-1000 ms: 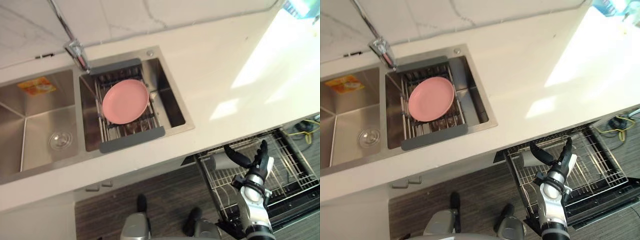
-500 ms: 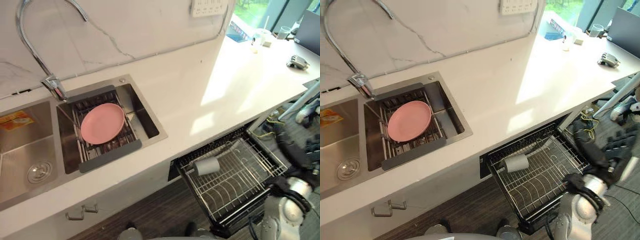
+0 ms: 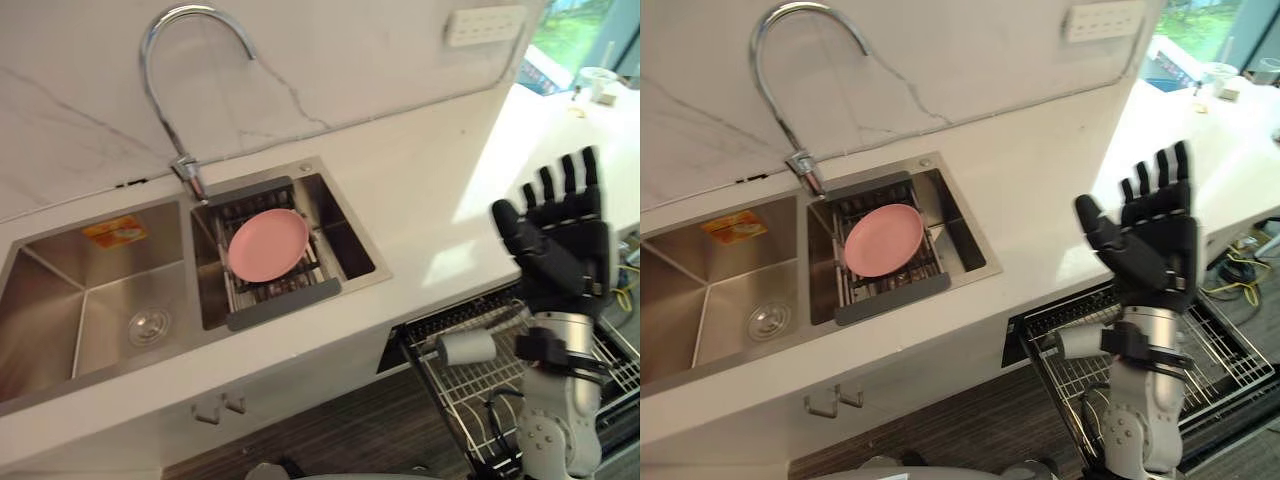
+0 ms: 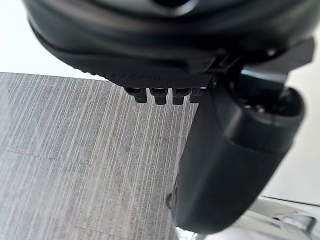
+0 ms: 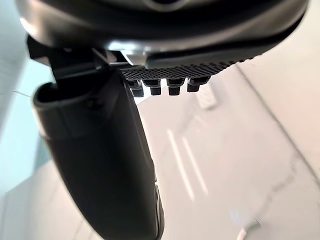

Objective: Walk over to the sink, pick up the cup, carry it to the dishwasher, place the cup inside the dishwasher, then close the dishwasher door

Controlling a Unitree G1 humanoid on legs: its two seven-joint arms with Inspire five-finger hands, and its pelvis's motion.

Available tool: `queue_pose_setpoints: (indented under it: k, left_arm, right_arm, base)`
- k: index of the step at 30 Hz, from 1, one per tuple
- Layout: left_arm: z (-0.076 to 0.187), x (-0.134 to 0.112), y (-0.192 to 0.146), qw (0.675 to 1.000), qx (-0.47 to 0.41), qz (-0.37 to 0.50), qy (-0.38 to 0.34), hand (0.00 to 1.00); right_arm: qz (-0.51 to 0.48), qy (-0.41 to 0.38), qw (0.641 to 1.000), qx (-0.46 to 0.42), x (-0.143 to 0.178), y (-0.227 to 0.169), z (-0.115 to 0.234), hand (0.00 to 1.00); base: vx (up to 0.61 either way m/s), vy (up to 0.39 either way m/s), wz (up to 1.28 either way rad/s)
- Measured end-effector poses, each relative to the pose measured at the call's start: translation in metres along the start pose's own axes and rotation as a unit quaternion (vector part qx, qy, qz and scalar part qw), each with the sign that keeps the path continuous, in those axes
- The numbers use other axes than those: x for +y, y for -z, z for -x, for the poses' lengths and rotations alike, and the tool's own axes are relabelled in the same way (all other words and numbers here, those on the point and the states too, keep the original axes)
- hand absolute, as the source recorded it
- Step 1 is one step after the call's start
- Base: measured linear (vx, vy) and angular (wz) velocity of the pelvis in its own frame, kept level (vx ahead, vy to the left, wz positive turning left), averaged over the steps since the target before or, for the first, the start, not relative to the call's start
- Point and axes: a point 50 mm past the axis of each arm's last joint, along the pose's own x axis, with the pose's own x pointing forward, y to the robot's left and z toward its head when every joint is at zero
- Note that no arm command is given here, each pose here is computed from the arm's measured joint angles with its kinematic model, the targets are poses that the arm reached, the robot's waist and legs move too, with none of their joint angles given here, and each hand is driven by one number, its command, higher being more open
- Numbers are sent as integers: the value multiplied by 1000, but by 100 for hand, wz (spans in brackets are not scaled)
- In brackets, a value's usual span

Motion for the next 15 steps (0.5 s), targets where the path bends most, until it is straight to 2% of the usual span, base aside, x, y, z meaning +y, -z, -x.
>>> queue_pose_setpoints:
  k: [5,9,15]
  left_arm:
    - [0,7,3,999,-29,9,42,100]
    - [1,13,2,996,-29,15,79,100]
    - [-1,15,3,997,-18,-29,70,100]
  right_arm:
    - [-8,55,998,30,-12,17,-7,100]
    - [-5,57,998,31,-16,17,-10,100]
    - [-50,69,994,63,-31,31,-2,100]
  base:
    - [48,177,35]
    - [47,157,28]
    - [108,57,72]
